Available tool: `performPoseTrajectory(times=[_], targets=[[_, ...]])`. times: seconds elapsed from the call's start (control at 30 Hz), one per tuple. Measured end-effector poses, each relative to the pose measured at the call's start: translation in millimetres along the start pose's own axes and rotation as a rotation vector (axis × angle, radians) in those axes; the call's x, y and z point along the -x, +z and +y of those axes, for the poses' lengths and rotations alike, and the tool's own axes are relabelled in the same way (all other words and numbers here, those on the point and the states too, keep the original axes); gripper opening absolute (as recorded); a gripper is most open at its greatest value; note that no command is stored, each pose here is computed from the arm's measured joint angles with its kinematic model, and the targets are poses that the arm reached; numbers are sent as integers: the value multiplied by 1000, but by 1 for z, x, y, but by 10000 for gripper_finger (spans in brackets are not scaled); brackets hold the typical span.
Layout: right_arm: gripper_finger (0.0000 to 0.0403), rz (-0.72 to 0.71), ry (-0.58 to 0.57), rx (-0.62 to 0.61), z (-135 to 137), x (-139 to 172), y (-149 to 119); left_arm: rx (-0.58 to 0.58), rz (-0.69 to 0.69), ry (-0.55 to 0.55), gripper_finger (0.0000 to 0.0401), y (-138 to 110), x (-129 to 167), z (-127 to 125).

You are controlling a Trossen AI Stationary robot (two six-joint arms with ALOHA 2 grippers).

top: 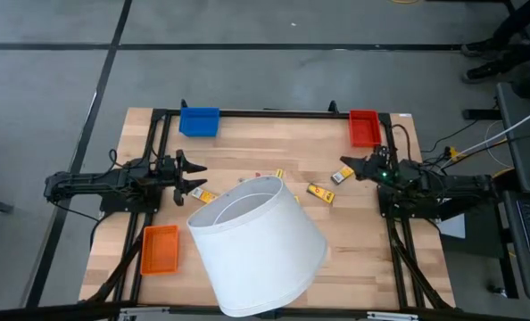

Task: Pick & Place School Supplies
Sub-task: Put the yellow crayon box into the red basket

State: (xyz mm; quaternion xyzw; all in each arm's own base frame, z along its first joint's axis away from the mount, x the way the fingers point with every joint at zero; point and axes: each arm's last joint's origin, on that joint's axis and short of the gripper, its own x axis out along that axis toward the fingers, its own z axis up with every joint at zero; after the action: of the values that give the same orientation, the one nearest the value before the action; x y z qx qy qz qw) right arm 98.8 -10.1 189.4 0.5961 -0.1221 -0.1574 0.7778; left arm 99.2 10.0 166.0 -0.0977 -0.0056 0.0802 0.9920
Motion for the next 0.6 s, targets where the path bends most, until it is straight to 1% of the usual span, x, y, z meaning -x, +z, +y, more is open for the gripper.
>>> performPoseTrajectory(times=[0.07,0.13,0.33,0.37,0.4,0.43,0.47,0.57,0.6], targets=[[82,4,75,-27,8,-1,0,0,0,-1,203,0,0,0],[82,11,173,-9,18,-1,-1,0,0,-1,203,0,0,0],[82,43,569,69,55,5,-5,0,0,-1,203,0,0,0],[82,41,618,78,59,6,-6,0,0,0,203,0,0,0],[82,39,650,92,63,6,-9,0,0,-1,203,0,0,0],[82,37,658,103,67,6,-12,0,0,0,203,0,0,0],[82,38,650,115,73,4,-16,-2,-1,1,203,0,0,0],[82,49,595,186,93,-4,-31,-64,-33,38,203,3,0,1],[82,53,580,222,100,-8,-37,-31,-53,42,203,5,0,1]])
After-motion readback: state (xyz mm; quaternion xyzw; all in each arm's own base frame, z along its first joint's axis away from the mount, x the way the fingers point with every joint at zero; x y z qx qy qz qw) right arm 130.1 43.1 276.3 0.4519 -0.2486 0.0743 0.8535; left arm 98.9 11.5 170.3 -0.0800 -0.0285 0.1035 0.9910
